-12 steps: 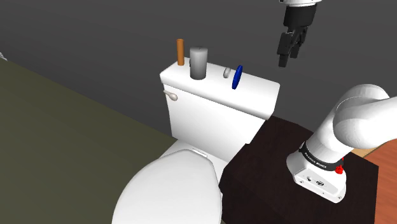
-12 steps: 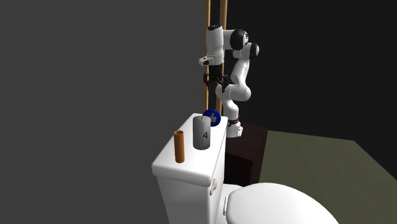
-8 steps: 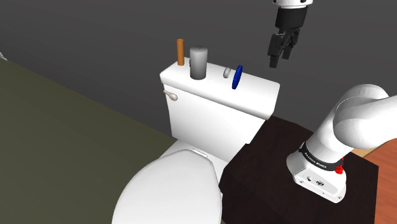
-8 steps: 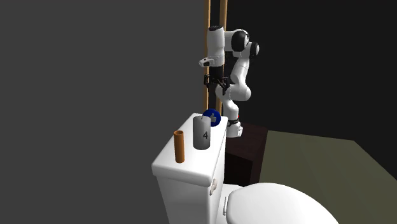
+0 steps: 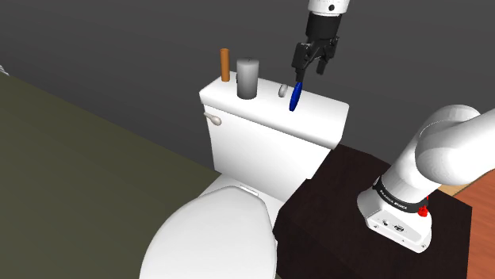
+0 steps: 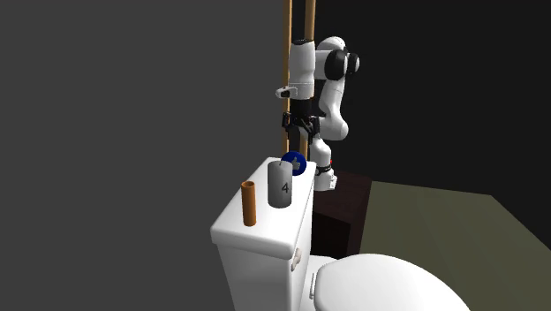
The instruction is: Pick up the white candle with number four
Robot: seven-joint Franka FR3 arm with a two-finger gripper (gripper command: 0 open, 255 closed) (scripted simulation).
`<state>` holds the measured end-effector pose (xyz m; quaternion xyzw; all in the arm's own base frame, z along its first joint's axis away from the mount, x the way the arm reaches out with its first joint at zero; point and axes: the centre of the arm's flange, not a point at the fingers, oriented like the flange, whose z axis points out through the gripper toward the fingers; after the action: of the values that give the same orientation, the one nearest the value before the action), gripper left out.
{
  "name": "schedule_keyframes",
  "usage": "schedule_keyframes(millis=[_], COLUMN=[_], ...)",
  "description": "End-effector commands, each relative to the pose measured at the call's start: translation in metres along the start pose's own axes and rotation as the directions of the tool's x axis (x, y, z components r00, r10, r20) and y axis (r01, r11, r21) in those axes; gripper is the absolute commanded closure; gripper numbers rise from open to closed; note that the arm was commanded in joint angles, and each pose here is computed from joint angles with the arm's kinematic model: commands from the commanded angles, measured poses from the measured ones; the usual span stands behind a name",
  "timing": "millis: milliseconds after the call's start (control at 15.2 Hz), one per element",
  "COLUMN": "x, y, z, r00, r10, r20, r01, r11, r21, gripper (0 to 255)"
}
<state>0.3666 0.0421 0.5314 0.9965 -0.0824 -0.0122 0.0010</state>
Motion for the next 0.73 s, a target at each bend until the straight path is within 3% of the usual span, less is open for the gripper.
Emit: schedule_keyframes(millis=[0,330,660], x=[0.021,0.067,0.115], y=[-0.011,-0.038,-0.063], z=[0.004,0.008,0.007], r00=[0.999,0.989,0.968], r10=[0.028,0.096,0.164], r20=[-0.034,-0.113,-0.189], r01=[-0.028,-0.093,-0.156], r11=[1.000,0.995,0.986], r21=[0.009,0.030,0.056], gripper=[0,0,0])
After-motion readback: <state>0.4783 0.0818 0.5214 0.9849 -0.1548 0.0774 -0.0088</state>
